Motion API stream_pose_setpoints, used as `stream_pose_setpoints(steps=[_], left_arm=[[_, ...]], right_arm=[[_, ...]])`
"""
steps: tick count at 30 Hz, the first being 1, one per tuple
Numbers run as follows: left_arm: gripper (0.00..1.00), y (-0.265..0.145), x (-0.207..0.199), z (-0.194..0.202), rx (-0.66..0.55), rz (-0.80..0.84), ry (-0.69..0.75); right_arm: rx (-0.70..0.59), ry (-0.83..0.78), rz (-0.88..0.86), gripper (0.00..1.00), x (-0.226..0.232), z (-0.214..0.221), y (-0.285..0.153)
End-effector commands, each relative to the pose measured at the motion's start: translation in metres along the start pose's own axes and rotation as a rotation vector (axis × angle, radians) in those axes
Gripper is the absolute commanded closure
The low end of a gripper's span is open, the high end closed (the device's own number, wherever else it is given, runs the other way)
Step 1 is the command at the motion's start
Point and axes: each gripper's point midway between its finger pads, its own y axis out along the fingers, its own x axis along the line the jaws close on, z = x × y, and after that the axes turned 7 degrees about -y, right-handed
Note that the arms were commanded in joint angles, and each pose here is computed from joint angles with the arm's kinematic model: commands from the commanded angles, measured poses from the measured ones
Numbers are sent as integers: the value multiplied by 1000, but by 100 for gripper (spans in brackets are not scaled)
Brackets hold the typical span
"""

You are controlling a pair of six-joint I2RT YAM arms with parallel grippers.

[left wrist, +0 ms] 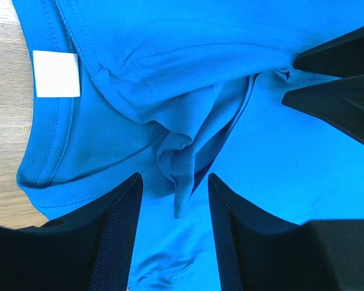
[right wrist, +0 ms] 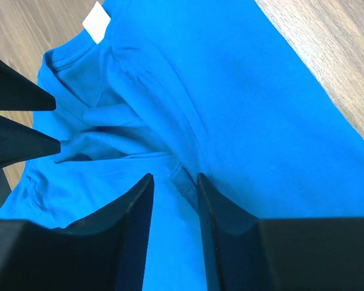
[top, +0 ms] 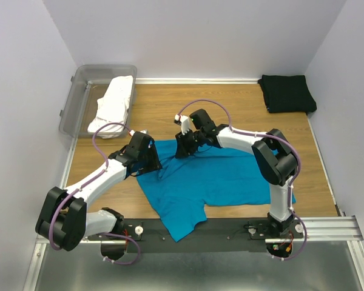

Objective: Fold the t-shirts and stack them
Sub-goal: Fold the tshirt

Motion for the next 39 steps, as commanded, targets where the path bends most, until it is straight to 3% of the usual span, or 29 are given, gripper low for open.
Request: stream_pose_setpoints(steps=[1,5,9,11,15,22,30,39], left_arm=[[45,0,0,6,24,0,-7],[45,1,0,5,22,-2,-4],[45,0,0,6,22,-2,-2],[45,-1,-1,5,19,4,-2],[45,-2,0,4,13,0,1],[45,-6,-2,-5,-20,-8,-3],[45,-7,-5,-17,-55,-24,3],[45,-2,-7,-5,13,-6,14]], right_arm=[[-5,-27,-19,59,4,-2,5],[4,-23,2,67,0,3,6],[9,-20,35,69,-6,4,6],[15,-16,41,82,-7,7,6],[16,-12,44,98,-6,9,4],[-14,-14,16,99,15,3,-17],[3,47,-66,99,51,28,-42],[-4,67,-60,99,67,44,-65]])
